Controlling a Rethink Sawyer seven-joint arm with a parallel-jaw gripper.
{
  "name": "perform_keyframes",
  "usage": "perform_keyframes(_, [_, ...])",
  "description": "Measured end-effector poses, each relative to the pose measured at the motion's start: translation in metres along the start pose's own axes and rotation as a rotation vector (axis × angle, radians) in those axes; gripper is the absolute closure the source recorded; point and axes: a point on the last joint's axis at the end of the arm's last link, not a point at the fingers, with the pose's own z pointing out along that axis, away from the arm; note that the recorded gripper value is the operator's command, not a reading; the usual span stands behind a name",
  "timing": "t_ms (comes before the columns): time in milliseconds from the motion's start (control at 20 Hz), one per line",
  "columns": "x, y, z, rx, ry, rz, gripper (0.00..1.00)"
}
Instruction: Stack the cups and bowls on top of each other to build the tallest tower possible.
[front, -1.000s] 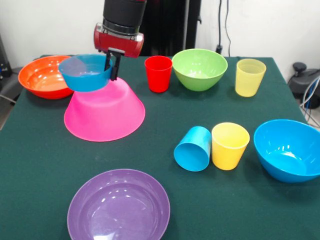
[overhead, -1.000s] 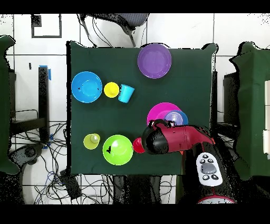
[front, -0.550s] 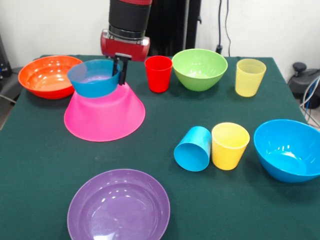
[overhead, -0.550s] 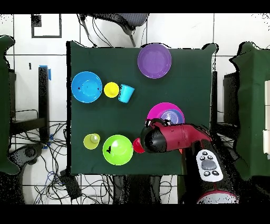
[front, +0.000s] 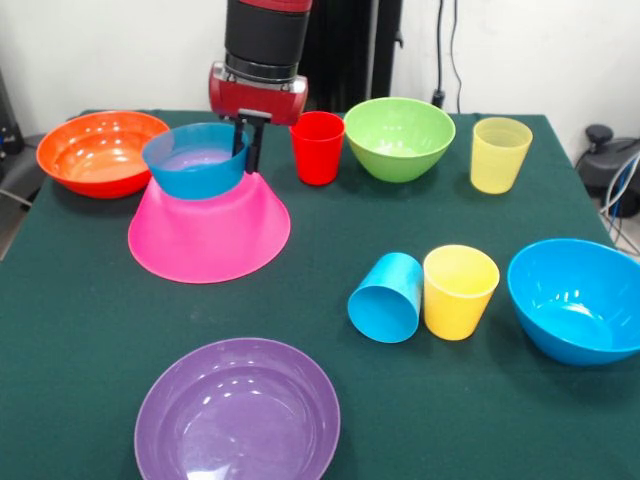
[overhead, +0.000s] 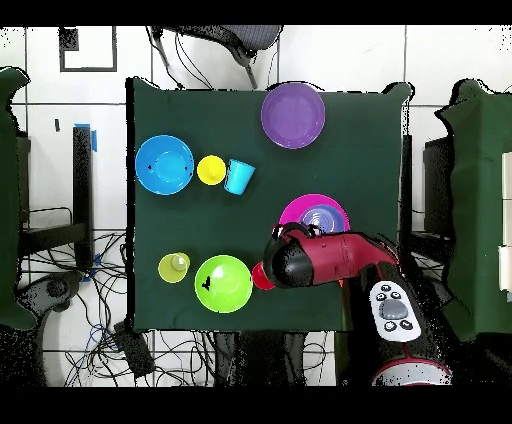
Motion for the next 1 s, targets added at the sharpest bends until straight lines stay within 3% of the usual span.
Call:
perform_keyframes(500, [0.001, 0.012, -0.002, 0.004, 0.013, -0.025, 1.00])
perform_keyframes(1000, [0.023, 0.039, 0.006, 0.012, 0.113, -0.081, 1.00])
